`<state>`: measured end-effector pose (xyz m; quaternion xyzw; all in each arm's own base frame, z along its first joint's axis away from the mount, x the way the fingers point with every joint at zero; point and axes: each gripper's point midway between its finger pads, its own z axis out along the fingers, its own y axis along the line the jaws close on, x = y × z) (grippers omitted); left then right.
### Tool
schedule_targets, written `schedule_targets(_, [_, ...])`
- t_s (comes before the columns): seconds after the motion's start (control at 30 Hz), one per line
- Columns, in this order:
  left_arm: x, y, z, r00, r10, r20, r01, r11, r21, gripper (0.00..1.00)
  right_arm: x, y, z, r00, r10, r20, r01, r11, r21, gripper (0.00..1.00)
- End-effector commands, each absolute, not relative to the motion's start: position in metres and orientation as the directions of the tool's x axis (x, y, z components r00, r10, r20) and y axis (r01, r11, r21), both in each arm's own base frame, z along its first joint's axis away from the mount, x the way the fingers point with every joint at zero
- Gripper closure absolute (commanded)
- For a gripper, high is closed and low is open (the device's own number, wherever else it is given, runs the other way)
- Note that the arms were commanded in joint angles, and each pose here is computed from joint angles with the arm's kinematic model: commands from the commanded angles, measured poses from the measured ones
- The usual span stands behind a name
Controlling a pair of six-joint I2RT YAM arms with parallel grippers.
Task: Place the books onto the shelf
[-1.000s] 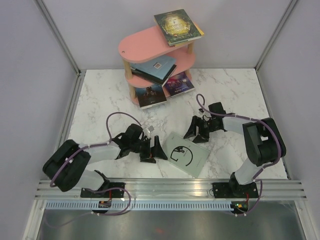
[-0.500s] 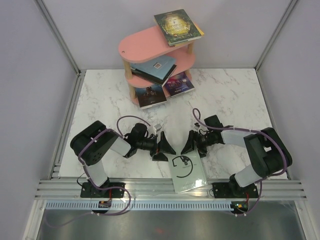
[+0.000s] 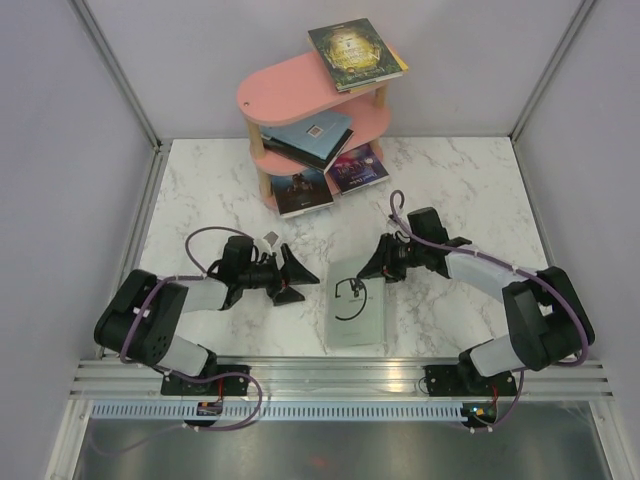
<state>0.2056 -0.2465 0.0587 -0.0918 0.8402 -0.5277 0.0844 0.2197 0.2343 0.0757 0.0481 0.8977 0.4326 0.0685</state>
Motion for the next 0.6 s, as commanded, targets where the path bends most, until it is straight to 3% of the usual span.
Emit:
schedule_targets(0.0, [0.205,-0.239,0.078,-0.970,-0.205,-0.132,0.034,0.422,-0.906,0.00,0.270,0.265,0.161,-0.958,0.217,-0.188,-0.073,0.446,0.892,1.00])
schedule_targets(0.07, [0.209,-0.244,0.095,-0.967,-0.197,-0.159,0.071,0.389,-0.918,0.00,0.280,0.275,0.188,-0.952,0.221,-0.210,-0.116,0.373,0.920,1.00])
schedule_targets(0.23, [0.222,-0.254,0.128,-0.960,-0.205,-0.192,0.129,0.284,-0.950,0.00,0.287,0.292,0.233,-0.961,0.242,-0.135,-0.110,0.114,0.987,1.00])
schedule_targets(0.27, [0.222,-0.256,0.136,-0.963,-0.212,-0.165,0.110,0.247,-0.963,0.00,0.287,0.292,0.234,-0.963,0.236,-0.128,-0.108,0.093,0.990,1.00])
schedule_targets(0.4, [0.230,-0.263,0.182,-0.946,-0.221,-0.237,0.223,0.087,-0.971,0.03,0.282,0.294,0.239,-0.972,0.210,-0.109,-0.113,-0.010,0.993,1.00])
schedule_targets(0.47, [0.230,-0.265,0.197,-0.953,-0.212,-0.219,0.217,0.030,-0.976,0.12,0.283,0.294,0.239,-0.976,0.208,-0.068,-0.078,-0.040,0.996,1.00])
schedule_targets(0.5, [0.231,-0.266,0.206,-0.944,-0.210,-0.256,0.263,-0.006,-0.965,0.21,0.284,0.295,0.241,-0.976,0.206,-0.070,-0.082,-0.052,0.995,1.00])
schedule_targets(0.53, [0.231,-0.267,0.208,-0.947,-0.203,-0.248,0.258,-0.020,-0.966,0.45,0.286,0.295,0.243,-0.975,0.204,-0.084,-0.099,-0.064,0.993,1.00])
schedule_targets(0.57, [0.231,-0.268,0.215,-0.952,-0.188,-0.240,0.252,-0.043,-0.967,0.59,0.287,0.296,0.243,-0.976,0.200,-0.082,-0.098,-0.071,0.993,1.00])
